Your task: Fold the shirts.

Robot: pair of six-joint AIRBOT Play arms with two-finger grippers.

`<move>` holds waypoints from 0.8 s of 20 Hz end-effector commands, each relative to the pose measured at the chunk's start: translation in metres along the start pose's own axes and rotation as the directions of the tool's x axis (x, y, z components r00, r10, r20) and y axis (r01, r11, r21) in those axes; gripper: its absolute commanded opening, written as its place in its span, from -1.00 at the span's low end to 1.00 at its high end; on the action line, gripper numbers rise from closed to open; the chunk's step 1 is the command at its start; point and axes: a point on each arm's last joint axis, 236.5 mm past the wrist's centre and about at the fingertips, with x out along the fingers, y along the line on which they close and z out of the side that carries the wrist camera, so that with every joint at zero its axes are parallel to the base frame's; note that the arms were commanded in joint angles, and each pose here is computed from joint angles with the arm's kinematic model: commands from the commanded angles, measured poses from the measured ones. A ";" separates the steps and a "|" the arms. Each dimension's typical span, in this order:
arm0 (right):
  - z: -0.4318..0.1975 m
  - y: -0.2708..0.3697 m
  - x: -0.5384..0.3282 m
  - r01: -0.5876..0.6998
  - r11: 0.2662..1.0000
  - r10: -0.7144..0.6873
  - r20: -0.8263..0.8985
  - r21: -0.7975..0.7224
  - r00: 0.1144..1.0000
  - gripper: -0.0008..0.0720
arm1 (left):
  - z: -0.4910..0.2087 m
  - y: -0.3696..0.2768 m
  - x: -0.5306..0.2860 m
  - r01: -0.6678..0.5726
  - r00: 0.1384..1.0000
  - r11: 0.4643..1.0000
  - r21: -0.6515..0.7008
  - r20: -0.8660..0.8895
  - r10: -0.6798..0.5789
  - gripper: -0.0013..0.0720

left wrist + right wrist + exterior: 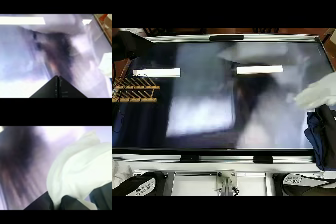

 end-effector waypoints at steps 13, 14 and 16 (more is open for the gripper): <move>-0.081 -0.159 -0.118 0.519 0.833 -0.480 -0.215 0.193 0.851 -0.84 | -0.005 -0.003 0.001 0.009 1.000 1.000 0.004 -0.022 -0.009 -0.89; -0.085 -0.162 -0.121 0.522 0.828 -0.478 -0.228 0.205 0.848 -0.84 | -0.005 -0.003 0.001 0.009 1.000 1.000 0.004 -0.022 -0.009 -0.89; -0.099 -0.170 -0.128 0.538 0.809 -0.477 -0.268 0.237 0.837 -0.84 | -0.006 -0.003 0.001 0.009 1.000 1.000 0.004 -0.022 -0.009 -0.89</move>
